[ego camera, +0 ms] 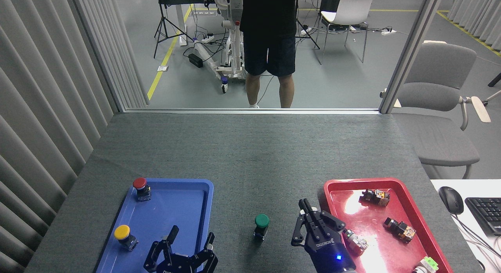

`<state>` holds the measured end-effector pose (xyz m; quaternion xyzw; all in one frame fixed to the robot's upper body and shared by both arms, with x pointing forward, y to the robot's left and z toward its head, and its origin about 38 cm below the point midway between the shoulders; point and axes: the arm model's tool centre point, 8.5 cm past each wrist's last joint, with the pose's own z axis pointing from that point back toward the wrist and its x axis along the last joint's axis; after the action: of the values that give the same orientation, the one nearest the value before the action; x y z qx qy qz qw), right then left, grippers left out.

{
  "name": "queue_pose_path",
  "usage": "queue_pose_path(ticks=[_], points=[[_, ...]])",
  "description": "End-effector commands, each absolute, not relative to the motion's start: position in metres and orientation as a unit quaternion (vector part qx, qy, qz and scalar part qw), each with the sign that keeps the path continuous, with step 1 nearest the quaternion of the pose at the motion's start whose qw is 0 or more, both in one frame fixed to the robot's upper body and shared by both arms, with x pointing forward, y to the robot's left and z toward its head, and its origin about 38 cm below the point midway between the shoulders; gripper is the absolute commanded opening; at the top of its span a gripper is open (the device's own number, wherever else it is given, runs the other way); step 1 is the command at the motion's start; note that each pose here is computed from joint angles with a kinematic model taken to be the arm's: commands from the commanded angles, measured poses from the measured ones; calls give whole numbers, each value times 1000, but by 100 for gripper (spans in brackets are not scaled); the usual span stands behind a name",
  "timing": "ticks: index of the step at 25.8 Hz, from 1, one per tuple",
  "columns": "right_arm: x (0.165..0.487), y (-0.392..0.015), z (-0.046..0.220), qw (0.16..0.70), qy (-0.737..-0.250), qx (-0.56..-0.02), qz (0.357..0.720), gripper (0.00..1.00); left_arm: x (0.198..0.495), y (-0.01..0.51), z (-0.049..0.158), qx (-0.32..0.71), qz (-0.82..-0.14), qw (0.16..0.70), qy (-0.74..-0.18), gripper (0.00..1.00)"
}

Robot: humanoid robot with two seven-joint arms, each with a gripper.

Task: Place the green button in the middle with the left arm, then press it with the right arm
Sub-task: 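Move the right hand over the green button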

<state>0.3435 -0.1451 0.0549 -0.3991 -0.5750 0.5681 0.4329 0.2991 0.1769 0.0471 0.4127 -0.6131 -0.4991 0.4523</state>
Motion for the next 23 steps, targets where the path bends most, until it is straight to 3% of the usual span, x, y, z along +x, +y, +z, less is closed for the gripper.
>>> queue_pose_path(ticks=[1, 6, 23], points=[[348, -120, 43, 428, -576, -367, 592, 0, 308, 189, 53, 412, -481, 471, -614, 99], [360, -102, 34, 430, -560, -333, 625, 0, 310, 187, 53, 406, -482, 476, -614, 99], [362, -90, 20, 426, -557, -308, 643, 0, 337, 226, 60, 433, -457, 499, -595, 99]])
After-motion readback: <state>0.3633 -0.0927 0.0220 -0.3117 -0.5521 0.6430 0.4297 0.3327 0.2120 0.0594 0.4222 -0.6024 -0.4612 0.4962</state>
